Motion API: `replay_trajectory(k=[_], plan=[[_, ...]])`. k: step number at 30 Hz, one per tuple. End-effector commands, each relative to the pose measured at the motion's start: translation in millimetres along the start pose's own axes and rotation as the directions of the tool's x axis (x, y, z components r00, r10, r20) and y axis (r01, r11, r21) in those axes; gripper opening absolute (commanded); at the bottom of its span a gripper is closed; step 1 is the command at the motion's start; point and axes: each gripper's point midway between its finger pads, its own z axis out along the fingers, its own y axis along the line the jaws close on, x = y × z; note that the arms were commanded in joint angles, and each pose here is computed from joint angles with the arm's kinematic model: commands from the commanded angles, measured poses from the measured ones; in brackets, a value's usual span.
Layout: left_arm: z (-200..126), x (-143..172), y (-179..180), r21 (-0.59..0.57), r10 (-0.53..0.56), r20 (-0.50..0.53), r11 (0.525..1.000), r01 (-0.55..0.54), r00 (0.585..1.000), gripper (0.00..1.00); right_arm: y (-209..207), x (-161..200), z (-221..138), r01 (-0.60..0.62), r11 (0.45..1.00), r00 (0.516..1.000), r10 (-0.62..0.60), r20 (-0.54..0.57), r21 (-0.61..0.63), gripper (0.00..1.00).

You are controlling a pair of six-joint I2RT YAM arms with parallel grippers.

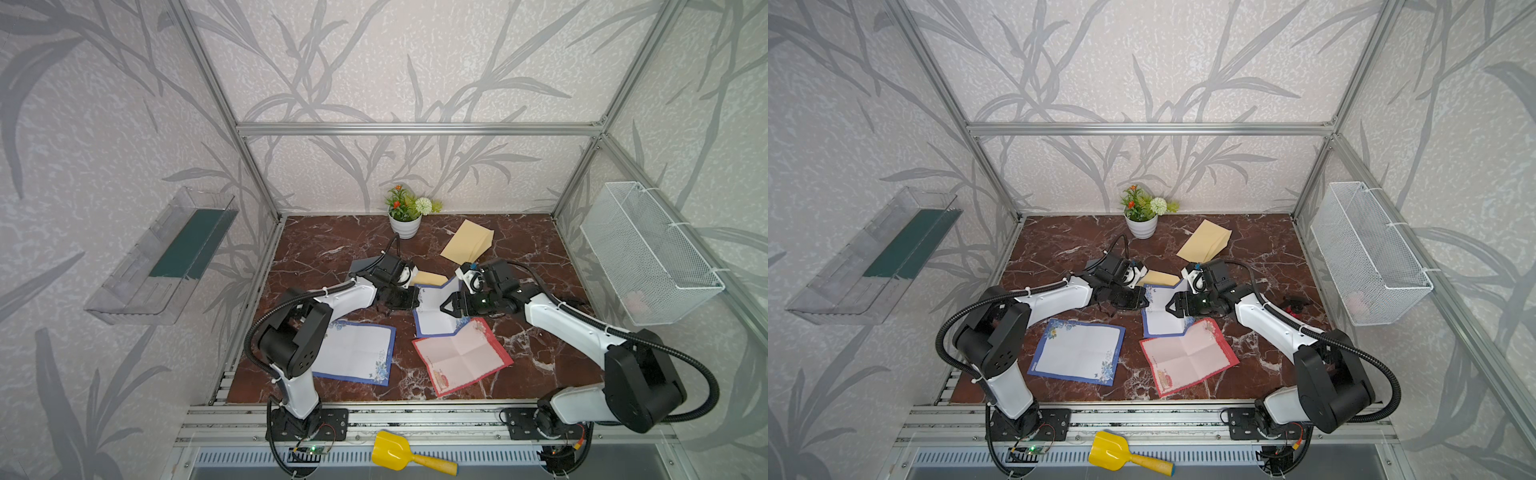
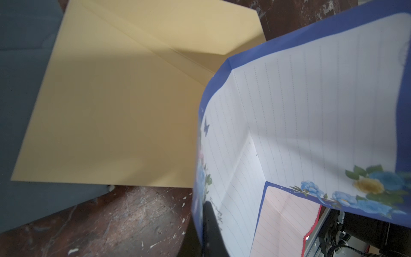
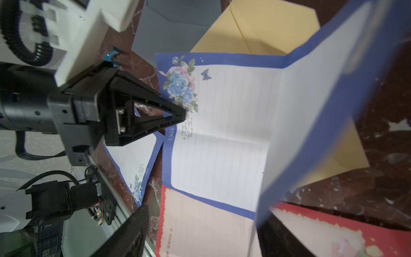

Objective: Fold the letter paper in half and place it into the envelope
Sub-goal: Fold the letter paper at the center of the board.

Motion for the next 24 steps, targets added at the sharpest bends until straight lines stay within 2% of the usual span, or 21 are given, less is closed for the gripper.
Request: replay_trajectory(k=[1,6,9,11,12,15,19,21,24], plan=[[1,-2,1,0.012,-0.025,0.031,1.0,0.024,0.999,0.0,19,-10,4,0.023,1.0,0.999,-0.022,0.029,-0.008,0.76],[4,-2,3,0.017,-0.054,0.048,0.998,0.053,0.997,0.01,31,-11,23,0.018,0.999,1.0,-0.018,0.024,-0.027,0.76],[5,-1,5,0.01,-0.07,0.053,0.998,0.07,0.996,0.12,30,-9,33,0.007,1.0,1.0,-0.007,0.022,-0.02,0.76],[4,-1,8,-0.001,-0.078,0.058,0.997,0.078,0.995,0.15,27,-6,38,-0.003,1.0,1.0,0.003,0.018,-0.015,0.75],[4,-1,10,-0.01,-0.085,0.063,0.996,0.086,0.994,0.2,24,-5,40,-0.008,1.0,1.0,0.008,0.016,-0.009,0.75],[1,-2,14,-0.027,-0.102,0.081,0.994,0.105,0.991,0.44,18,-2,42,-0.009,1.0,1.0,0.009,0.011,0.013,0.75],[-6,-3,14,-0.03,-0.115,0.106,0.992,0.119,0.988,0.81,14,-2,41,0.01,0.999,1.0,-0.011,0.017,0.035,0.75],[-13,-7,15,-0.042,-0.119,0.129,0.991,0.125,0.985,0.88,11,-3,38,0.019,0.998,1.0,-0.021,0.021,0.055,0.75],[-29,-16,16,-0.061,-0.124,0.185,0.989,0.137,0.975,0.89,10,-6,36,0.016,0.999,0.999,-0.017,0.031,0.052,0.73]])
